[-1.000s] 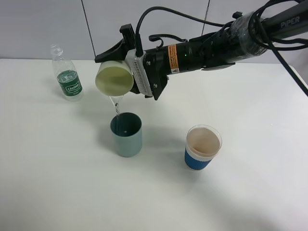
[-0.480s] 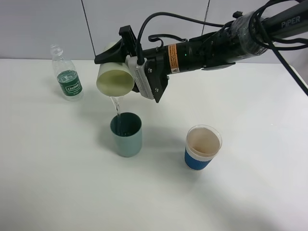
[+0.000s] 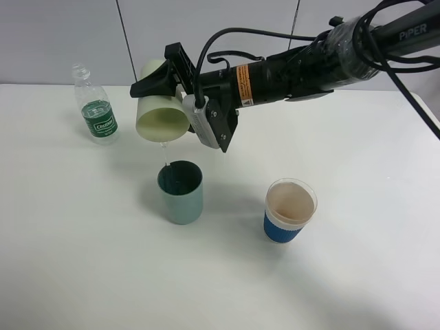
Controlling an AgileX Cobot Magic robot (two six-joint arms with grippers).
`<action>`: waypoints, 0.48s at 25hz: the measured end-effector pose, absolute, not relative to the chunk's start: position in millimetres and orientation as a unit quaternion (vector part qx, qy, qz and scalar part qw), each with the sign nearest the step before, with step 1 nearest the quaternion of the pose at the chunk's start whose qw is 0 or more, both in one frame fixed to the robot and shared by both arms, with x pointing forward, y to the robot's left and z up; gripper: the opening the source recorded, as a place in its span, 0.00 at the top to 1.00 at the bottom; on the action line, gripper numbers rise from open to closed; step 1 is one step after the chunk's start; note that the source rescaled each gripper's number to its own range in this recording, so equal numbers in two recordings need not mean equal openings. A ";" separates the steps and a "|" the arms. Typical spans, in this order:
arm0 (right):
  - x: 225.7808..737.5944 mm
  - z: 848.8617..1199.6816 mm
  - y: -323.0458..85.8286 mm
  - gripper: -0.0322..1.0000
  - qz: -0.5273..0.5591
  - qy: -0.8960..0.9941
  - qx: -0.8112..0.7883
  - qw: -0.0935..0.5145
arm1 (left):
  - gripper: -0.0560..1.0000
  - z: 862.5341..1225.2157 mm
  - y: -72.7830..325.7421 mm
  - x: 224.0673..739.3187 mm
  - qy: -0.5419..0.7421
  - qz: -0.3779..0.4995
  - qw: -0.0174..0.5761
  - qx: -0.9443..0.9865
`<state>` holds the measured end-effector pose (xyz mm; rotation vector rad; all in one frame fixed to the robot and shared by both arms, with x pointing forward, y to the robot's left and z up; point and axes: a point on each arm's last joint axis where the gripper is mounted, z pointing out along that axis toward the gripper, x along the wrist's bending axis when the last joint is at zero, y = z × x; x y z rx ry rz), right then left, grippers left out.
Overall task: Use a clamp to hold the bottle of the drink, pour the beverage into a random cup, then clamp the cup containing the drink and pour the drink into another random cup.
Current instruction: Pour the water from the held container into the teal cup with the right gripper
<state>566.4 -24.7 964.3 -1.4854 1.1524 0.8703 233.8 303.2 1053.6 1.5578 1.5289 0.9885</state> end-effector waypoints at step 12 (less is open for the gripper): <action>562.6 963.6 -18.4 0.97 0.319 0.433 -0.656 0.530 | 0.00 1053.6 303.2 233.8 0.594 0.384 0.364 0.605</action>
